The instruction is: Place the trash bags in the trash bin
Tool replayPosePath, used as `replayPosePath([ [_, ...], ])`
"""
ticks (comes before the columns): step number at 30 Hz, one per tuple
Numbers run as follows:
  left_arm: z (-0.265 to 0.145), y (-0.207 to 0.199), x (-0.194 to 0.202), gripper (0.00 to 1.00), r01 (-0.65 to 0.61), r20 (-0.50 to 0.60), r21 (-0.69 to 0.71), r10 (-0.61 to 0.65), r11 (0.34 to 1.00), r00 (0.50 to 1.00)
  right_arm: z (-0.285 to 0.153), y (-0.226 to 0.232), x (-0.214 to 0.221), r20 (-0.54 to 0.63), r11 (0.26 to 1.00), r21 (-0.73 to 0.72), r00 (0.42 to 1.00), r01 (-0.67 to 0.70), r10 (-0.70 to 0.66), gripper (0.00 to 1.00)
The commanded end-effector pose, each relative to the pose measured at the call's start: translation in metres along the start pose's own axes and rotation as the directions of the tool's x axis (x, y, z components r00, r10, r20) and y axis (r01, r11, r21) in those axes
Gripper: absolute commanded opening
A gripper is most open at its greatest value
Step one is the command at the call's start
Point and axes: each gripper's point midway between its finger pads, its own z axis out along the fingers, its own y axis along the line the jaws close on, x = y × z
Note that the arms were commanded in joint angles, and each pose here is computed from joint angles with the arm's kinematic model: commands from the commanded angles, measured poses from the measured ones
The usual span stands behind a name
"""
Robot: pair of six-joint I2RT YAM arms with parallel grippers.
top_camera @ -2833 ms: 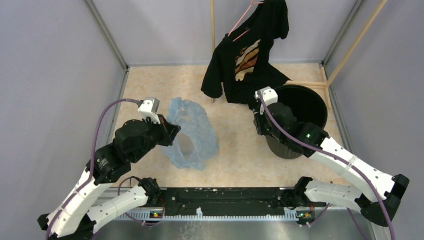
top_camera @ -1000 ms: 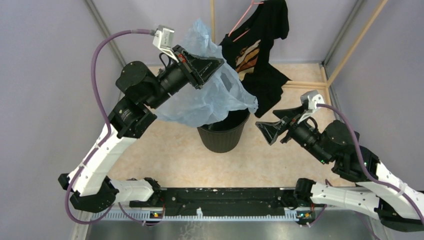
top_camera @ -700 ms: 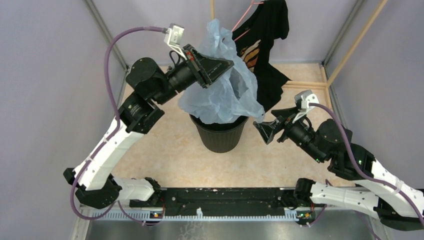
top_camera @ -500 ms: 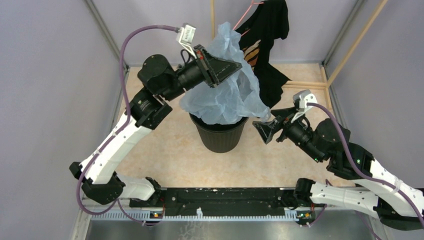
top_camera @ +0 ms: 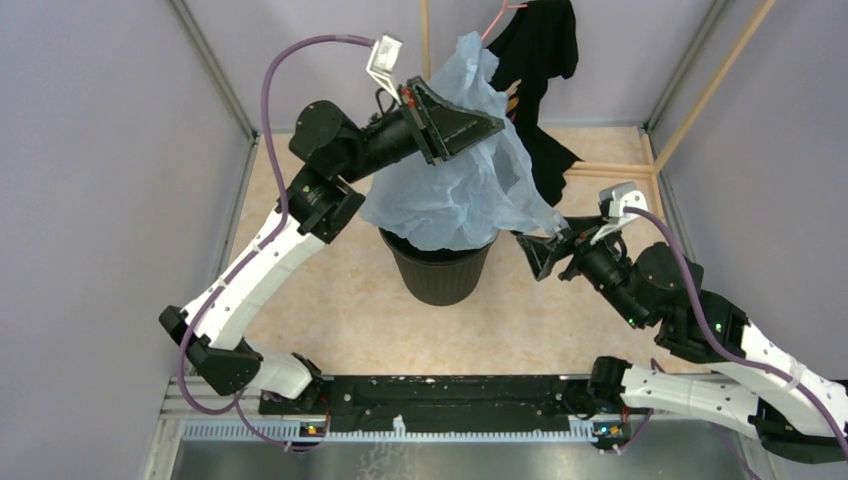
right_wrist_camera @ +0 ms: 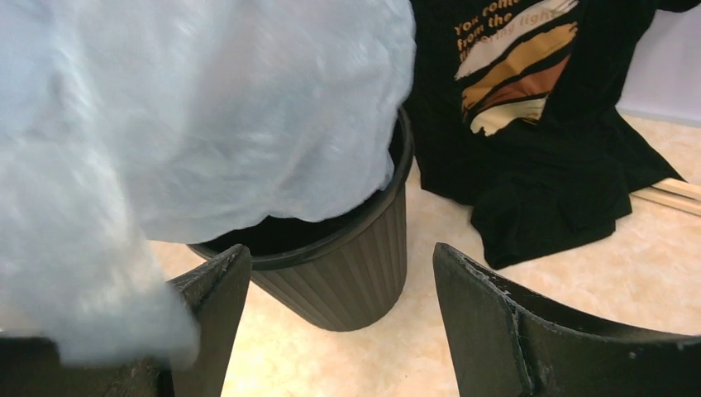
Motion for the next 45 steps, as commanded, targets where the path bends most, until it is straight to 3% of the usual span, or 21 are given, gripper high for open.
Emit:
replayPosePath([
  [1,-0.032,-0.072,-0.058,0.00,-0.131,0.123,0.142,0.114,0.981,0.986,0.001,-0.012,-0.009,0.058,0.995,0.076,0.997,-0.057,0.052,0.80],
  [7,-0.054,-0.085,-0.061,0.00,-0.122,0.193,0.195,0.084,0.973,0.978,0.000,-0.020,-0.019,0.113,0.991,0.114,0.992,-0.075,0.062,0.80],
  [17,-0.043,-0.068,-0.042,0.00,0.033,0.110,0.366,-0.078,0.930,0.991,-0.003,-0.016,-0.020,0.117,0.991,0.088,0.989,-0.104,0.093,0.80],
  [27,-0.093,-0.003,-0.024,0.00,0.141,0.150,0.271,-0.186,0.952,0.971,0.005,-0.004,-0.024,0.116,0.994,0.045,0.989,-0.096,0.090,0.80],
  [34,-0.142,0.017,-0.021,0.00,0.109,0.189,0.078,-0.122,0.991,0.974,0.019,0.003,-0.021,0.097,0.997,0.053,0.994,-0.056,0.051,0.80],
  [39,-0.164,0.029,-0.014,0.00,0.141,0.210,0.007,-0.140,0.990,0.968,0.029,0.032,-0.027,0.102,0.995,-0.081,0.993,-0.051,0.059,0.89],
  [45,-0.179,0.038,-0.005,0.00,0.172,0.232,-0.040,-0.158,0.984,0.960,0.072,0.050,-0.005,-0.048,0.962,-0.221,0.987,-0.157,0.150,0.83],
])
